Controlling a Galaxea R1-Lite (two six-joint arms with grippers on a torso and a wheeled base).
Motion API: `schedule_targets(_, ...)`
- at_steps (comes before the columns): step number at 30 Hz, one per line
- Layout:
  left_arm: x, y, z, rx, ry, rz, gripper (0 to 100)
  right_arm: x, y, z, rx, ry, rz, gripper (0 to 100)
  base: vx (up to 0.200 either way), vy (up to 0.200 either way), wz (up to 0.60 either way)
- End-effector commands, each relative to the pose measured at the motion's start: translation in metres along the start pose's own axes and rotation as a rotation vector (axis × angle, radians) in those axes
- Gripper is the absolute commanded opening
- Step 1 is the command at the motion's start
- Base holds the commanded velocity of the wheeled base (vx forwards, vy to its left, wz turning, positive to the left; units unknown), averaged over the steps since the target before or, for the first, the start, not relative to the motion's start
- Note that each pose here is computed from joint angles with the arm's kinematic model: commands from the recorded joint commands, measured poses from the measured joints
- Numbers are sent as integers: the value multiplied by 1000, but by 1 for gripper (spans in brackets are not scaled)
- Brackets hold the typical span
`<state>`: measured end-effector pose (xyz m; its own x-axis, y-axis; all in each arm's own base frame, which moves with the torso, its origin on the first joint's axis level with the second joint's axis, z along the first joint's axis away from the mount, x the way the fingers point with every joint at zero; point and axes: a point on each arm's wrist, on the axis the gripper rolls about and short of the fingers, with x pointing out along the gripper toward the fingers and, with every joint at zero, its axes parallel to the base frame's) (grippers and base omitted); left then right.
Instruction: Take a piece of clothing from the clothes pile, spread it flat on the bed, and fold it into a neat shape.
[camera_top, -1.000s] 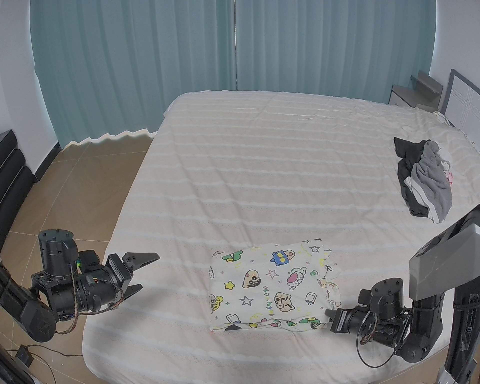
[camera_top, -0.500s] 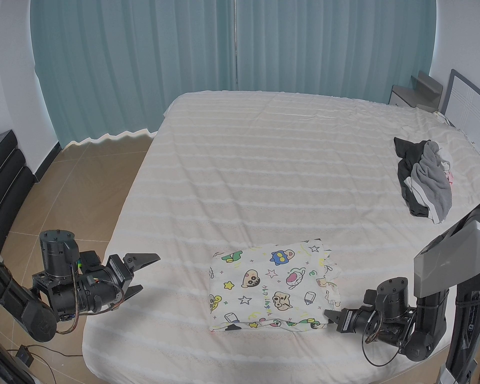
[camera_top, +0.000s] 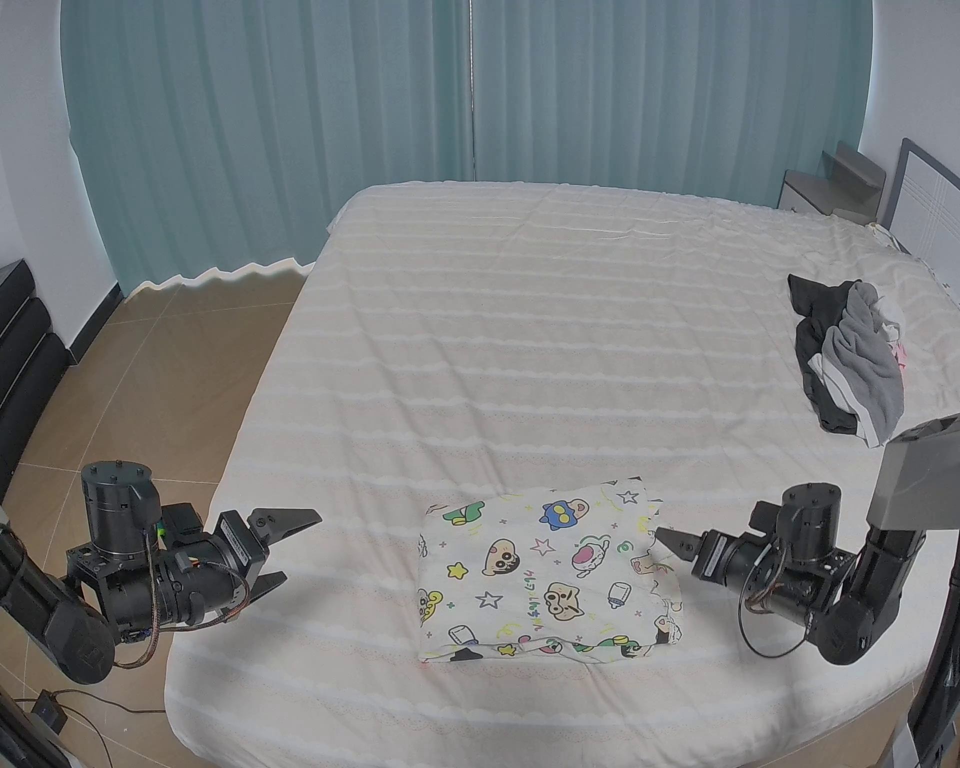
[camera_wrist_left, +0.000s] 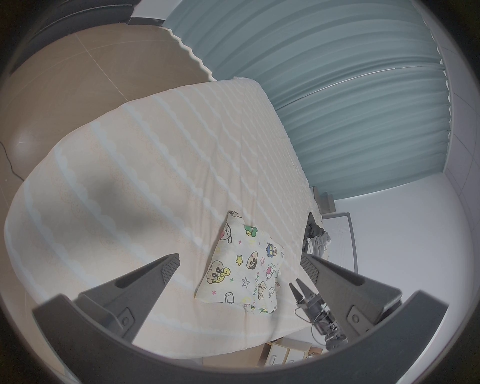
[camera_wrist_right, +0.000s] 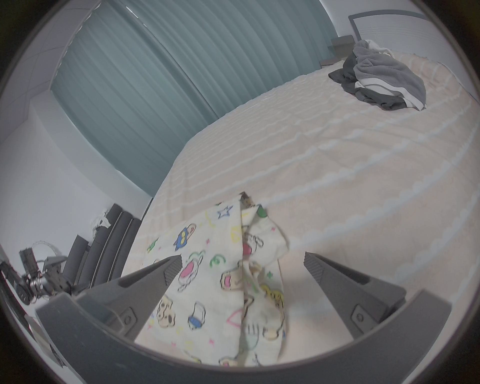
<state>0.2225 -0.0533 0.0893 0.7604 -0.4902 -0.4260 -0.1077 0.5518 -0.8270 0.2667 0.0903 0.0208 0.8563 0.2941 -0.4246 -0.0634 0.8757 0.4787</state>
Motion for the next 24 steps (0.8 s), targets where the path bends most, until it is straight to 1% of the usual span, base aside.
schedule_targets(1, 3, 3, -1, -6, 9, 12, 100, 25, 15, 45, 19, -88, 30, 100, 0, 0, 0)
schedule_targets(3, 5, 4, -1, -7, 12, 15, 100, 36, 22, 56, 25, -93, 39, 100, 0, 0, 0)
schedule_targets(5, 6, 4, -1, -6, 10, 13, 100, 48, 28, 61, 50, -82, 42, 100, 0, 0, 0)
schedule_targets(7, 6, 5, -1, -6, 10, 13, 100, 57, 35, 64, 66, -73, 54, 100, 0, 0, 0)
schedule_targets(8, 6, 5, -1, -6, 10, 13, 100, 57, 35, 64, 66, -73, 54, 100, 0, 0, 0)
schedule_targets(9, 6, 5, -1, -9, 11, 16, 100, 69, 36, 64, 67, -54, 54, 100, 0, 0, 0)
schedule_targets(10, 6, 5, -1, -9, 11, 16, 100, 69, 36, 64, 67, -54, 54, 100, 0, 0, 0)
schedule_targets(12, 7, 5, -1, -9, 13, 16, 100, 83, 37, 64, 67, -36, 61, 100, 0, 0, 0)
schedule_targets(14, 7, 6, -2, -9, 14, 17, 100, 89, 37, 57, 64, -3, 64, 100, 0, 0, 0)
schedule_targets(15, 7, 6, -2, -9, 14, 17, 100, 89, 37, 57, 64, -3, 64, 100, 0, 0, 0)
schedule_targets(16, 7, 6, -2, -9, 14, 17, 100, 93, 39, 48, 58, 36, 69, 100, 0, 0, 0)
schedule_targets(17, 7, 6, -2, -9, 14, 17, 100, 96, 39, 42, 56, 52, 69, 100, 0, 0, 0)
schedule_targets(21, 8, 6, -2, -11, 16, 21, 100, 102, 40, 29, 46, 85, 68, 100, 0, 0, 0)
schedule_targets(24, 8, 6, -2, -11, 16, 21, 100, 103, 41, 26, 42, 92, 70, 100, 0, 0, 0)
